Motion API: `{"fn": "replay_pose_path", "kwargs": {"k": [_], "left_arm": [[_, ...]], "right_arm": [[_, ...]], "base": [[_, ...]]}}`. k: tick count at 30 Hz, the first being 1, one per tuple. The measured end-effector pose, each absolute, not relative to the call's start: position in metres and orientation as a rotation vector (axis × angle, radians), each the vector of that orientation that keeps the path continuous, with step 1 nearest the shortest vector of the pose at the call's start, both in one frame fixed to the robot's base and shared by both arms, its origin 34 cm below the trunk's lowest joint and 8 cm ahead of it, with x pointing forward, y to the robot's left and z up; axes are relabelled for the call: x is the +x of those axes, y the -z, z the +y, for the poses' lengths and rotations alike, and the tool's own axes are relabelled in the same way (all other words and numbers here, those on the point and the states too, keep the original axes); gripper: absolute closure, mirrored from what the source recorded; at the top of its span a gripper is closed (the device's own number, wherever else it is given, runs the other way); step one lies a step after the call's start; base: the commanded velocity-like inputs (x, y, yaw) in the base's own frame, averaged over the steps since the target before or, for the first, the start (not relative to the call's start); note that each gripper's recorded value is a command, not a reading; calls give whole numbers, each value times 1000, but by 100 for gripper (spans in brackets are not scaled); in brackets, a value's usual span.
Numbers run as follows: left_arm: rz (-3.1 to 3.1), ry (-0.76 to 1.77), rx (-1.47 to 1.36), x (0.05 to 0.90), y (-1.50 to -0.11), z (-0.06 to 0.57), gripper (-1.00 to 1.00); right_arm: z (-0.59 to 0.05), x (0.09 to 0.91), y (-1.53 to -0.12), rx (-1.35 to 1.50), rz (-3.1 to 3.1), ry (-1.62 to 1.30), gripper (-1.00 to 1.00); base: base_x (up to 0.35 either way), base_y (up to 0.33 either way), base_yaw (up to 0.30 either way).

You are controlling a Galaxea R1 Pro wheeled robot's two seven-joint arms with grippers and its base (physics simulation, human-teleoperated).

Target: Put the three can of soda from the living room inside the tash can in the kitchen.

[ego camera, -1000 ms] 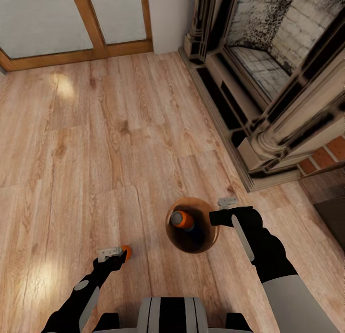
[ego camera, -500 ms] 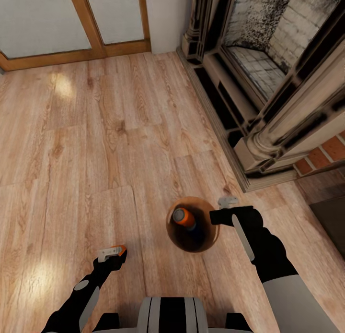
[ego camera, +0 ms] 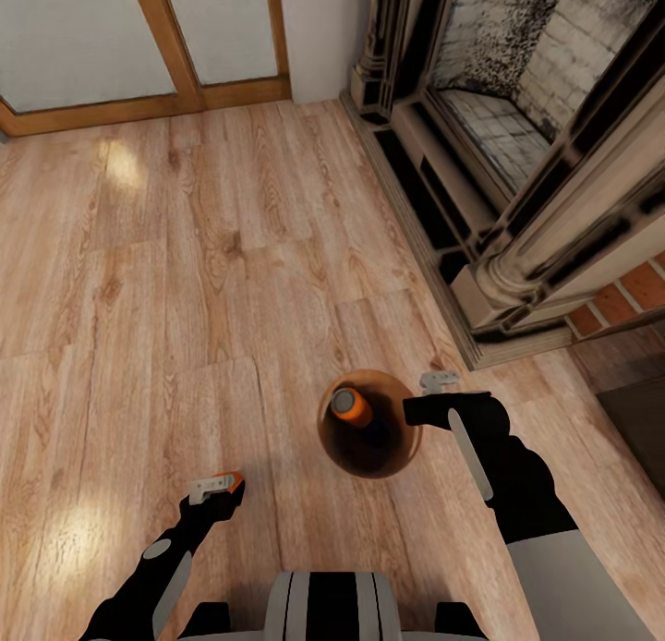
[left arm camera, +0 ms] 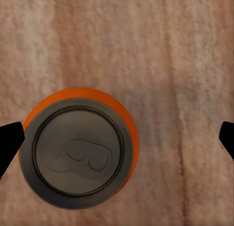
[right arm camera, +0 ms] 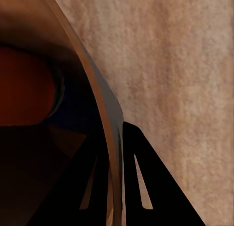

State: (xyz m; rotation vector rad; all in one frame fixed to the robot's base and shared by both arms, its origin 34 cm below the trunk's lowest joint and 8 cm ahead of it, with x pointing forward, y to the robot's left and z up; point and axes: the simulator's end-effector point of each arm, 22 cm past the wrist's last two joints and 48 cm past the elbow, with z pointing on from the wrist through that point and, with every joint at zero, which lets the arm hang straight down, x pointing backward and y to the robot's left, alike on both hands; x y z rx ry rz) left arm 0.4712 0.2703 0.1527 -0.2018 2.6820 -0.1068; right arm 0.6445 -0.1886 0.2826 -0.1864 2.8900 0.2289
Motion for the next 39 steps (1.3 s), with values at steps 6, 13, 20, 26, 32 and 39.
{"fn": "replay_pose_path", "kwargs": {"k": [6, 13, 20, 26, 32, 39], "left_arm": [[2682, 107, -202, 471, -153, 270, -100], [2682, 107, -202, 471, -153, 270, -100], [2682, 107, -202, 471, -153, 270, -100], [2682, 107, -202, 471, -153, 270, -100], [2681, 99, -200, 472, -153, 274, -100], [2682, 99, -200, 471, -153, 274, -100]], "right_arm": [[-187, 652, -290, -187, 2864, -231, 100], [-185, 653, -292, -185, 2858, -237, 100], [-185, 653, -292, -185, 2858, -239, 100], [-185, 653, -292, -185, 2858, -239, 100], [-185, 653, -292, -185, 2858, -237, 100], [-185, 653, -292, -185, 2858, -238, 100]], "base": [[0, 0, 0], [0, 0, 0], [0, 0, 0], [0, 0, 0], [0, 0, 0], [0, 0, 0]]}}
